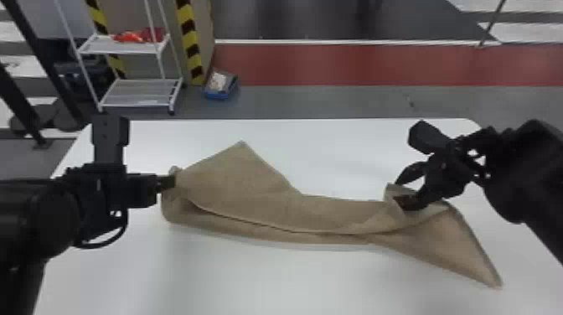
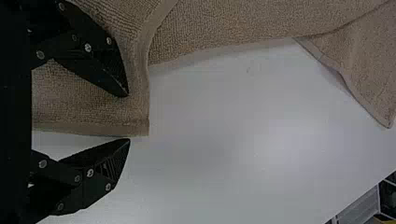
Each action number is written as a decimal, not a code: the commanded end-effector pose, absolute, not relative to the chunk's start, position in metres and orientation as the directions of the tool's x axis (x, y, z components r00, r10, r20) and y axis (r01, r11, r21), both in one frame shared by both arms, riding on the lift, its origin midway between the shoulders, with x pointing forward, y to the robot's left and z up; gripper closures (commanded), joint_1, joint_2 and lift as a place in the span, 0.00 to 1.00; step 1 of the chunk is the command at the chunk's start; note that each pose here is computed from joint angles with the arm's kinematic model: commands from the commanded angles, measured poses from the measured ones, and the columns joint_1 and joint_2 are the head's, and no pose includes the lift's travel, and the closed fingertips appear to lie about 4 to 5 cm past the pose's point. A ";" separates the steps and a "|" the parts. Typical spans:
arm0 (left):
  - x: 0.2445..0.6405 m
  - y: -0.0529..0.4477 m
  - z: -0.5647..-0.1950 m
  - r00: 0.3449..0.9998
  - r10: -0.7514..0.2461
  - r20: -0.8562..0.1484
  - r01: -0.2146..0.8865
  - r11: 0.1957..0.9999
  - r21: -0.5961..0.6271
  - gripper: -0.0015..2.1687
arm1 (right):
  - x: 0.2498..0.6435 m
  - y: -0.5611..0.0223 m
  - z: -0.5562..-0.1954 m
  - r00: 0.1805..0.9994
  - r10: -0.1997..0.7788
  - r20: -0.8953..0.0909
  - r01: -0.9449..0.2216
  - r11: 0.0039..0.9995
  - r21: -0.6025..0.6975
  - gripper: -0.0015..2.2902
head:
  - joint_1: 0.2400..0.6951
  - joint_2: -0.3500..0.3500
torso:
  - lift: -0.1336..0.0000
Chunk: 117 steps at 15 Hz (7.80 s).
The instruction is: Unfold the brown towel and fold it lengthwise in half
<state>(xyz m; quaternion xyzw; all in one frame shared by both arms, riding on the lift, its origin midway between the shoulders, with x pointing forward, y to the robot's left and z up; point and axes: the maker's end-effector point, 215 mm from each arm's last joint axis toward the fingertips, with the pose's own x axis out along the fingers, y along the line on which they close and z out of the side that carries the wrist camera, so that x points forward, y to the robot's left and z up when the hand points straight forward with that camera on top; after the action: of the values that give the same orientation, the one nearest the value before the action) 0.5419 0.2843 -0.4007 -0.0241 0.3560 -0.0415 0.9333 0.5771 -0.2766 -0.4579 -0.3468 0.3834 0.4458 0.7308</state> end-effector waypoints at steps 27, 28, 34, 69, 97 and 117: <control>0.731 0.282 -0.241 0.855 -0.114 -0.506 0.053 0.990 -0.133 0.66 | 0.745 -0.349 -0.201 0.920 0.307 -0.243 -0.385 0.824 -0.415 0.58 | 0.62 0.43 | 0.08; 0.731 0.287 -0.226 0.864 -0.118 -0.490 0.055 0.988 -0.142 0.66 | 0.749 -0.357 -0.180 0.931 0.299 -0.208 -0.360 0.841 -0.403 0.58 | 0.57 0.43 | 0.08; 0.627 0.369 -0.264 0.808 -0.091 -0.582 -0.041 0.977 -0.209 0.66 | 0.673 -0.415 -0.179 0.921 0.336 -0.195 -0.381 0.881 -0.282 0.58 | 0.32 0.42 | 0.08; 0.395 0.377 -0.424 0.619 -0.224 -0.753 0.602 0.751 0.271 0.17 | 0.436 -0.418 -0.383 0.723 0.544 -0.426 -0.650 0.744 -0.154 0.58 | 1.00 0.42 | 0.08; 0.387 0.371 -0.365 0.463 -0.347 -0.816 0.793 0.573 0.207 0.44 | 0.449 -0.450 -0.363 0.755 0.500 -0.424 -0.594 0.796 -0.119 0.58 | 1.00 0.36 | 0.08; 0.582 0.349 -0.360 0.385 -0.285 -0.878 0.804 0.570 0.168 0.44 | 0.563 -0.470 -0.377 0.754 0.421 -0.505 -0.490 0.872 -0.005 0.58 | 1.00 0.32 | 0.08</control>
<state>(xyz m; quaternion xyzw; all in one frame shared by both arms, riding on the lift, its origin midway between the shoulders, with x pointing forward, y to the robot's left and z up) 0.5752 0.3498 -0.3599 0.3048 0.4245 -0.3519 0.7766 0.5539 -0.4753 -0.3764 -0.0686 0.2504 0.2401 0.9354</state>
